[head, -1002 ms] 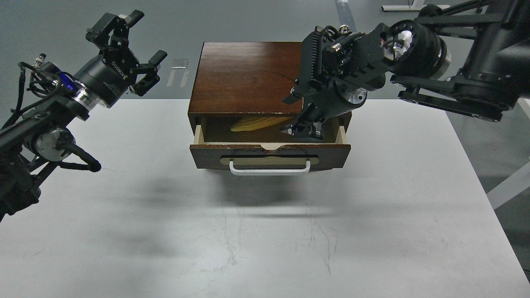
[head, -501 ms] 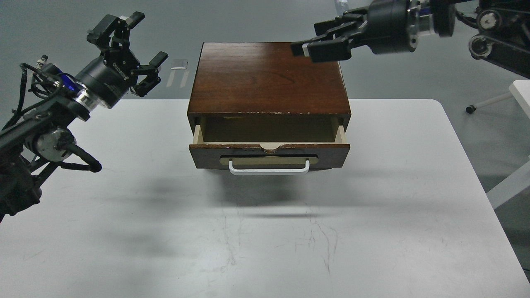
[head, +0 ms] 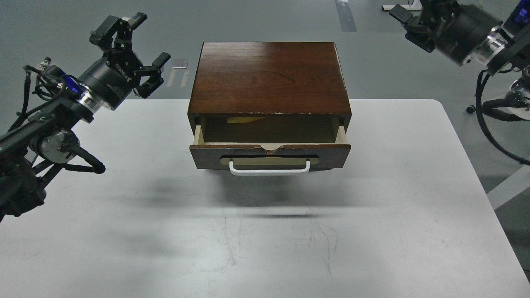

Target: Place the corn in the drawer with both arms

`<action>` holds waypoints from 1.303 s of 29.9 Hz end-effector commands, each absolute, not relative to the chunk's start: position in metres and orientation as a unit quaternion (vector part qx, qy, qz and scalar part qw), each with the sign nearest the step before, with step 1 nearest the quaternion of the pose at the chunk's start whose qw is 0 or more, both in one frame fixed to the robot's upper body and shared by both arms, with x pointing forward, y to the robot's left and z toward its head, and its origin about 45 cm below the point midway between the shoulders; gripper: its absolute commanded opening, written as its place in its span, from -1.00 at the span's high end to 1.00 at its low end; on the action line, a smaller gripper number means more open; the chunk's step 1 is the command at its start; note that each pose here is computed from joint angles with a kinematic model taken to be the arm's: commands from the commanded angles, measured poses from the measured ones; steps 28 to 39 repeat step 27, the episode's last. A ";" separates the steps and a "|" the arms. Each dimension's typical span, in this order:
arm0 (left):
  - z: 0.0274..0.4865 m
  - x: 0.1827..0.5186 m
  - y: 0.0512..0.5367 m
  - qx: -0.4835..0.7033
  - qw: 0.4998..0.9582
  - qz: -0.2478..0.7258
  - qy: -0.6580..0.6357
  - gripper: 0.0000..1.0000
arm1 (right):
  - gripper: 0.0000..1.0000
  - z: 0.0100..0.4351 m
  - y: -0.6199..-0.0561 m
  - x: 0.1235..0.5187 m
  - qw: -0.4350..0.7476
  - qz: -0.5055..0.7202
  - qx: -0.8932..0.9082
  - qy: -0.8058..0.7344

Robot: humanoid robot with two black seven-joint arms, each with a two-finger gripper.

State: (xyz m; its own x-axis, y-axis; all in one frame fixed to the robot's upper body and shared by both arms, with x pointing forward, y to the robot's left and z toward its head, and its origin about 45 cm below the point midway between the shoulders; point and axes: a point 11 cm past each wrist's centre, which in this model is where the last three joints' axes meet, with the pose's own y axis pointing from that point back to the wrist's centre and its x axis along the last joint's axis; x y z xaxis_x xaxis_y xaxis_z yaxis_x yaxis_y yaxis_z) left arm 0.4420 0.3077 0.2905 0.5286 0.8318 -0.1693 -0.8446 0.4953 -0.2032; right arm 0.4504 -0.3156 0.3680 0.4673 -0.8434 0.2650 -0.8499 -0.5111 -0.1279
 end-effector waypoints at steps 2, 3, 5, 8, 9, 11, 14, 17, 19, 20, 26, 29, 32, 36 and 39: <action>0.289 0.442 0.306 -0.135 0.864 0.484 0.027 -0.97 | -1.00 0.329 -0.345 0.443 -0.058 0.036 0.824 -0.562; 0.287 0.441 0.305 -0.134 0.864 0.484 0.029 -0.97 | -1.00 0.315 -0.353 0.441 -0.070 0.011 0.812 -0.580; 0.284 0.441 0.301 -0.137 0.866 0.479 0.035 -0.97 | -1.00 0.293 -0.361 0.438 -0.081 -0.017 0.797 -0.599; 0.283 0.440 0.299 -0.139 0.867 0.477 0.038 -0.97 | -1.00 0.269 -0.367 0.430 -0.082 -0.044 0.785 -0.612; 0.280 0.439 0.299 -0.138 0.867 0.477 0.040 -0.97 | -1.00 0.256 -0.363 0.426 -0.081 -0.058 0.784 -0.613; 0.277 0.438 0.299 -0.137 0.867 0.477 0.043 -0.97 | -1.00 0.235 -0.355 0.420 -0.078 -0.080 0.783 -0.612; 0.277 0.438 0.299 -0.137 0.867 0.477 0.044 -0.97 | -1.00 0.221 -0.351 0.417 -0.080 -0.096 0.778 -0.616; 0.275 0.438 0.301 -0.136 0.866 0.479 0.046 -0.97 | -1.00 0.208 -0.354 0.410 -0.081 -0.110 0.771 -0.623; 0.273 0.437 0.301 -0.135 0.865 0.480 0.047 -0.97 | -1.00 0.204 -0.356 0.407 -0.080 -0.114 0.767 -0.626; 0.273 0.437 0.300 -0.136 0.866 0.480 0.048 -0.97 | -1.00 0.203 -0.357 0.407 -0.080 -0.115 0.767 -0.626; 0.272 0.437 0.298 -0.136 0.866 0.479 0.049 -0.97 | -1.00 0.198 -0.356 0.403 -0.075 -0.120 0.768 -0.624; 0.272 0.437 0.298 -0.136 0.866 0.479 0.049 -0.97 | -1.00 0.197 -0.356 0.402 -0.074 -0.121 0.768 -0.624; 0.272 0.437 0.298 -0.136 0.866 0.479 0.049 -0.97 | -1.00 0.197 -0.356 0.402 -0.074 -0.121 0.768 -0.624; 0.272 0.437 0.298 -0.136 0.866 0.479 0.049 -0.97 | -1.00 0.197 -0.356 0.402 -0.074 -0.121 0.768 -0.624; 0.272 0.437 0.298 -0.136 0.866 0.479 0.049 -0.97 | -1.00 0.197 -0.356 0.402 -0.074 -0.121 0.768 -0.624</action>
